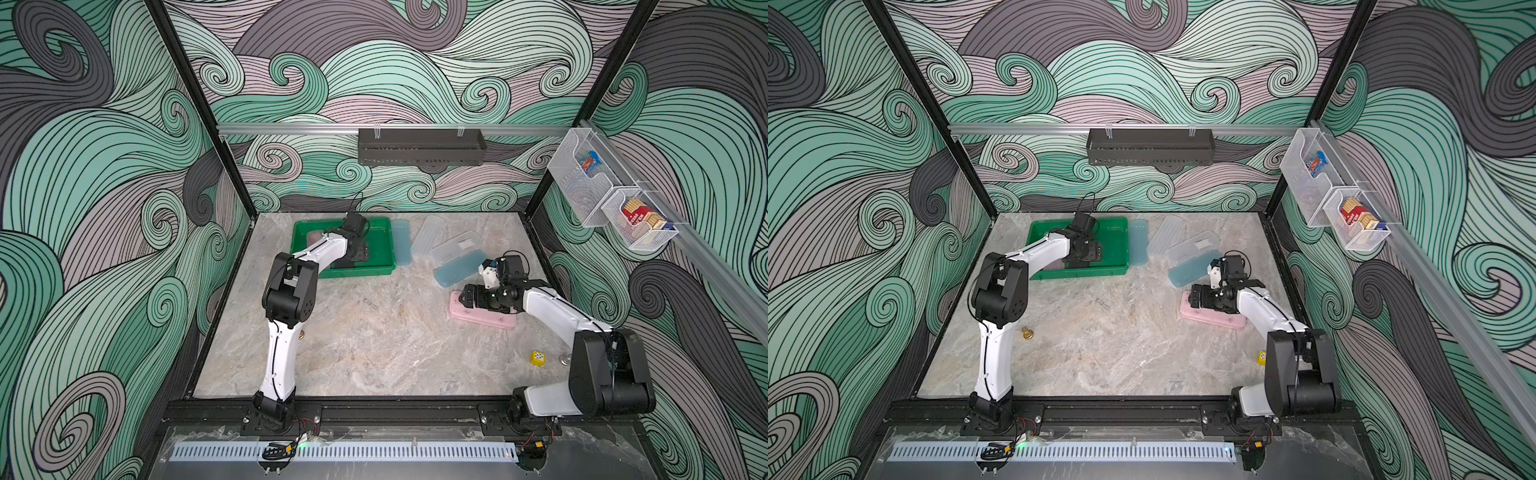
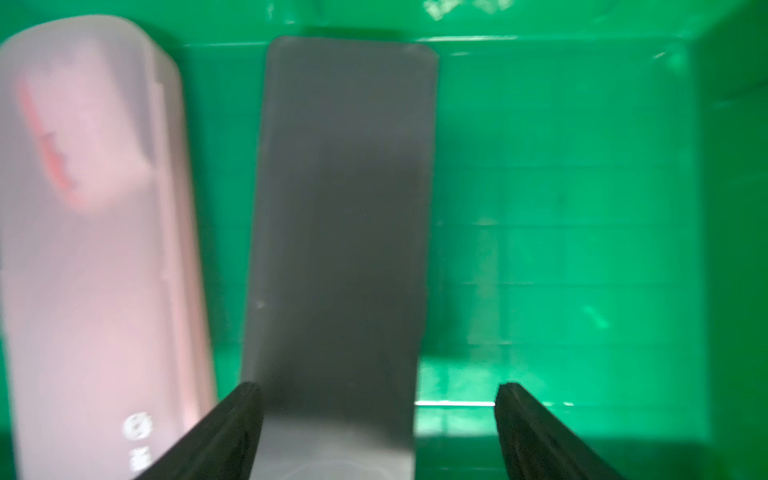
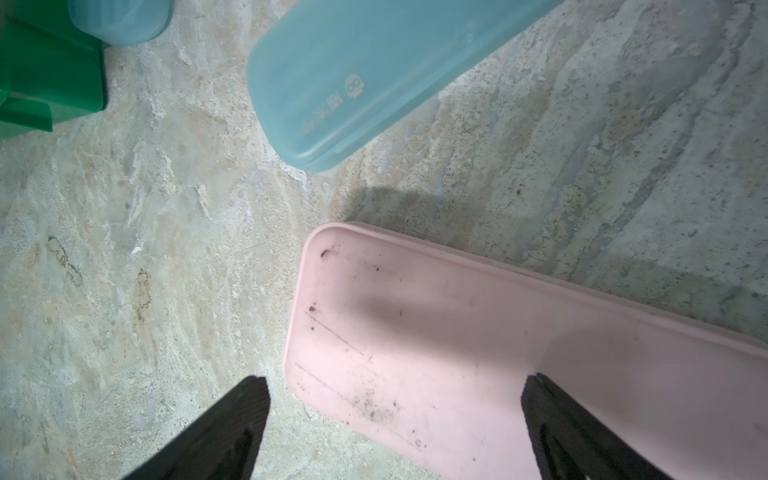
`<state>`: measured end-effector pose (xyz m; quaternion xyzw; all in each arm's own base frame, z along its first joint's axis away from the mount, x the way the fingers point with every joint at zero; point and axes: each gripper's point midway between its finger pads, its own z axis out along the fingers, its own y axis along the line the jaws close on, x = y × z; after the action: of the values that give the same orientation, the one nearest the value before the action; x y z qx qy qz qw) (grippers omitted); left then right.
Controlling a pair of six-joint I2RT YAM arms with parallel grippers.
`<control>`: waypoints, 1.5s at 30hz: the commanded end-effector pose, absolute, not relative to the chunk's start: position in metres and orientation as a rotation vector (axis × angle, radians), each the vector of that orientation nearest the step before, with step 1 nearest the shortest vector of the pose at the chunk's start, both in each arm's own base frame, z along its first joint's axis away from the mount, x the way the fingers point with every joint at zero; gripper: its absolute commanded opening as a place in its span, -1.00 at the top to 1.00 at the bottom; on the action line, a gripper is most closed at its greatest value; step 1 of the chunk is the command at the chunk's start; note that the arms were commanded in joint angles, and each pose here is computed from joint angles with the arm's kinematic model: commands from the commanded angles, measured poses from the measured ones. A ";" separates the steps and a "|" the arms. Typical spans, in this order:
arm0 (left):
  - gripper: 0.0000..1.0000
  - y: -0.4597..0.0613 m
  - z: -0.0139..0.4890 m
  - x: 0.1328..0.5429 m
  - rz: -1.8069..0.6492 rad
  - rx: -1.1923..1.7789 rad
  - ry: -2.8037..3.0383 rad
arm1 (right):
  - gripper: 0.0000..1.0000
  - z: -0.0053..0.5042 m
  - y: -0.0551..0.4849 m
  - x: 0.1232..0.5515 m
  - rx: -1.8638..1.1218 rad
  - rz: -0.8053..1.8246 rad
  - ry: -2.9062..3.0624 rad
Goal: Put the pencil case into the storage box
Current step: Adjust the pencil case in the storage box.
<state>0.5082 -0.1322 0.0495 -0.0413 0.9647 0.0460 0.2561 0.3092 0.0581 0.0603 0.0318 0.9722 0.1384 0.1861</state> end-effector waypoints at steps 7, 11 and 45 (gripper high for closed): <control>-0.80 -0.075 0.046 0.478 0.520 -0.146 2.672 | -0.98 0.059 0.064 0.310 0.066 0.405 2.743; -0.80 -0.059 0.052 0.470 0.535 -0.227 2.653 | -0.98 0.059 0.065 0.310 0.058 0.405 2.744; 0.46 -0.128 0.037 0.529 -0.102 -0.099 2.688 | -0.99 0.056 0.069 0.315 0.015 0.390 2.753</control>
<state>0.5306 -0.1539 0.0346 -0.0069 0.9697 -0.0643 0.2357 0.3122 0.0671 0.0535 0.0134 0.9739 0.1390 0.1792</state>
